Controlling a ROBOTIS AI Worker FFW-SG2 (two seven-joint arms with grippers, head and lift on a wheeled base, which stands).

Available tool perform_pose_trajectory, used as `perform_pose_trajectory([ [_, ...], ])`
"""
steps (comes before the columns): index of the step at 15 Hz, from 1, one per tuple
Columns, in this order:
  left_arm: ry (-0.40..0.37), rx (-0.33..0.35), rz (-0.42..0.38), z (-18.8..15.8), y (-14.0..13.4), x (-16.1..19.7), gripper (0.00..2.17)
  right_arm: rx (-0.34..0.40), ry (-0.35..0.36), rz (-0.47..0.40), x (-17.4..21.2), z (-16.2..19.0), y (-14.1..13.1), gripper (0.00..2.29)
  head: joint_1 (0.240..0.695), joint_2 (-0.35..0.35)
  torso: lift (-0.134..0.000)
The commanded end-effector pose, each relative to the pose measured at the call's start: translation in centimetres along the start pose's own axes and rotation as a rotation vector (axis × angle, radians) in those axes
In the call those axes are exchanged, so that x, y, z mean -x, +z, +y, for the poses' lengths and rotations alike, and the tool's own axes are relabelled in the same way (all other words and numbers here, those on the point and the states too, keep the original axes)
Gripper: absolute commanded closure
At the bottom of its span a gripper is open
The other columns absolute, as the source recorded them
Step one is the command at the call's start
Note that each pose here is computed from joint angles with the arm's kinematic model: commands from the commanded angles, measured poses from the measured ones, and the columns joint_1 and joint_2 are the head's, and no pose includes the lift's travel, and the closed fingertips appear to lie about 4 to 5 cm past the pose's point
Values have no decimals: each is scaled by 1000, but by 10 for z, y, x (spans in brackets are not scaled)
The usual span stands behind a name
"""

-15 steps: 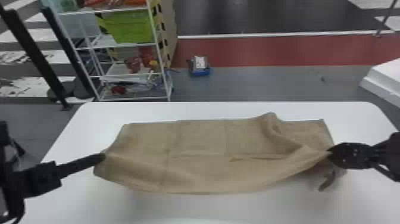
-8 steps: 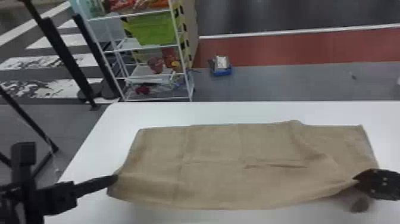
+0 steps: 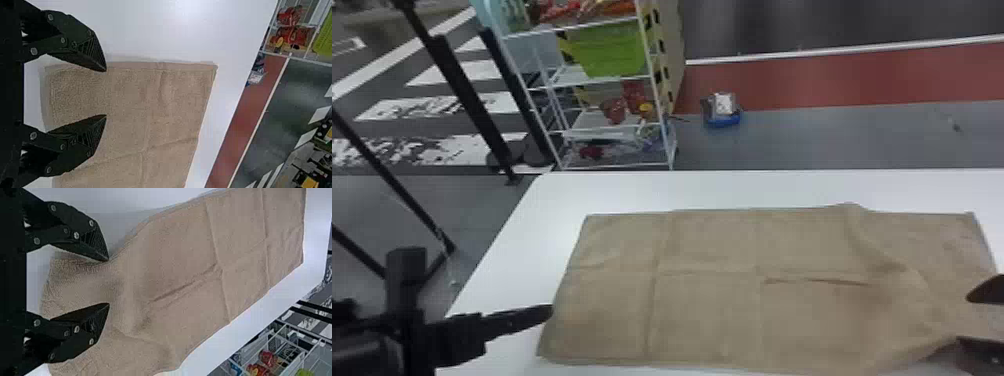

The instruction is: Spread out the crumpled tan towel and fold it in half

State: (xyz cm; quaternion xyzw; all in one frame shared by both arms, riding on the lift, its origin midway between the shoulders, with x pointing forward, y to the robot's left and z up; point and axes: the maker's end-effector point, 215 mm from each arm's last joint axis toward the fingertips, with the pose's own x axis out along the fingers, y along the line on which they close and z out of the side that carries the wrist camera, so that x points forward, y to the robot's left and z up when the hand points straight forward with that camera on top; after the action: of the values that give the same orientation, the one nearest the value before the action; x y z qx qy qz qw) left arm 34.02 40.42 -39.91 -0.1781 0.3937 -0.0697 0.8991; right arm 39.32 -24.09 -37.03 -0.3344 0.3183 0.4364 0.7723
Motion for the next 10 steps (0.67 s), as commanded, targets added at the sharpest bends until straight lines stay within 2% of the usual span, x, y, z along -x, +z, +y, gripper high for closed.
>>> perform_pose_trajectory([
  [1,1,-1,-1,1,0,-1,552,-14,-20,28,4,-6,-5,397,695,255,-124],
  [3,-1,-2,-5,0,1,0,552,-15,-24,55,9,-1,-15,397,695,241,-124],
  [5,-2,-3,-8,1,2,1,552,-43,-27,44,23,6,-17,397,695,233,-124],
  [7,-5,-4,-11,-1,3,1,552,-6,-21,79,32,22,-29,397,695,229,-124],
  [8,-9,-1,-12,-2,2,0,542,39,-15,117,31,28,-40,397,695,225,-124],
  [10,-2,9,-14,-4,-1,-4,225,107,2,168,26,39,-53,404,695,217,-124],
])
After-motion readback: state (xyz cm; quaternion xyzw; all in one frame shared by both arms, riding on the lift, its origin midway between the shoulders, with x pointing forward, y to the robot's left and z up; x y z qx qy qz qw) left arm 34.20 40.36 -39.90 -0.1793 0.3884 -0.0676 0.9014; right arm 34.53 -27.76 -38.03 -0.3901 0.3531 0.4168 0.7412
